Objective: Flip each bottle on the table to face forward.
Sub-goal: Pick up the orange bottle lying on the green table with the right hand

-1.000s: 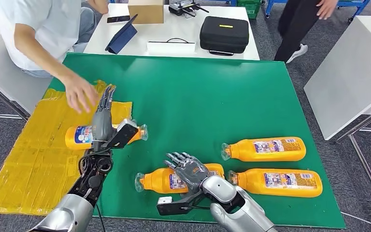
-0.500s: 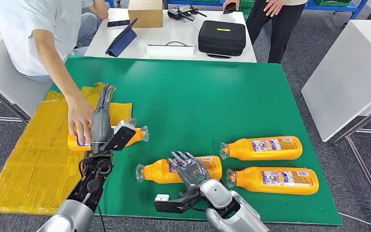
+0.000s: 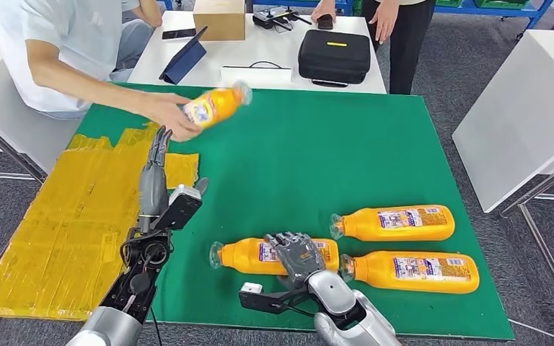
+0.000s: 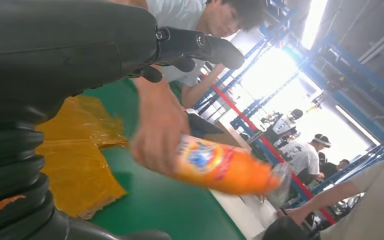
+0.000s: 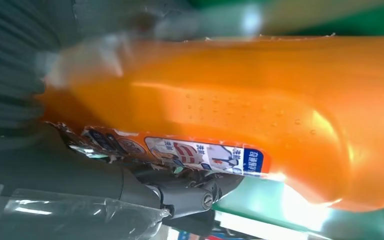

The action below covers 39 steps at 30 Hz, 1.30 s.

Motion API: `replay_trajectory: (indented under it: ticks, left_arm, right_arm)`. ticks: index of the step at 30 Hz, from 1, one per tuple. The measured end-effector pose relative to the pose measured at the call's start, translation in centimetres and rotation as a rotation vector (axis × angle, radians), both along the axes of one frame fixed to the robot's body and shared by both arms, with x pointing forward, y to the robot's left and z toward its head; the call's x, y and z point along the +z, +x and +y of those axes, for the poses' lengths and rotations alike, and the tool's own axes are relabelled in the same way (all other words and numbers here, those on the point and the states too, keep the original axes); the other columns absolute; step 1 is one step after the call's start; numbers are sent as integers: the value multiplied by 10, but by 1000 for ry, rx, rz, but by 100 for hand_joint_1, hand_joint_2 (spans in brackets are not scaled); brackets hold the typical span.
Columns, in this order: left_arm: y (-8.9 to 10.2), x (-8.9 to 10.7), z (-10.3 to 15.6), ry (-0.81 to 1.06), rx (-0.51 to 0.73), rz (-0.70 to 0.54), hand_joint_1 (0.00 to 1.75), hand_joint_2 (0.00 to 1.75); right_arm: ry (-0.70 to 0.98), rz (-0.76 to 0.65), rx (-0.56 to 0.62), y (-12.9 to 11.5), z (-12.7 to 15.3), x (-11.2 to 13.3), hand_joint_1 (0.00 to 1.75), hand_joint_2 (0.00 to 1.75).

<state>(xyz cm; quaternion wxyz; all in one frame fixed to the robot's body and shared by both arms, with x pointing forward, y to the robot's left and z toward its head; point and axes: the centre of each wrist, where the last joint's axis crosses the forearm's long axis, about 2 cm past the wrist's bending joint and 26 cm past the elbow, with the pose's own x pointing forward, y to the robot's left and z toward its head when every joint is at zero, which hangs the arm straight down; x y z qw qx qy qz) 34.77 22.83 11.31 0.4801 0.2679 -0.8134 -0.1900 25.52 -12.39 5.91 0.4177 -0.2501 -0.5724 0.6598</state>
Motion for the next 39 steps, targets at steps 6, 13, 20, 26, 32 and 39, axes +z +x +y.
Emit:
replay_trajectory:
  ticks: [6, 13, 20, 26, 32, 39]
  left_arm:
    - [-1, 8, -6, -9, -18, -28, 0, 175]
    - [-8, 8, -7, -31, -15, -35, 0, 175]
    - [-25, 5, -6, -198, -103, -5, 0, 175]
    - [-28, 15, -12, -381, -252, 26, 0, 175]
    - [-25, 26, -23, -530, -440, 69, 0, 175]
    - [-19, 36, -30, -561, -541, 79, 0, 175]
  right_arm:
    - [6, -1, -32, -2, -2, 0, 175, 175]
    - [45, -10, -59, -3, -2, 1, 175, 175]
    - [458, -72, -167, -2, -6, 16, 175, 175]
    - [806, -153, -269, 10, -27, 30, 175, 175]
    - [1071, -273, -339, 21, -46, 32, 175, 175]
    - [1165, -337, -366, 29, -55, 33, 175, 175]
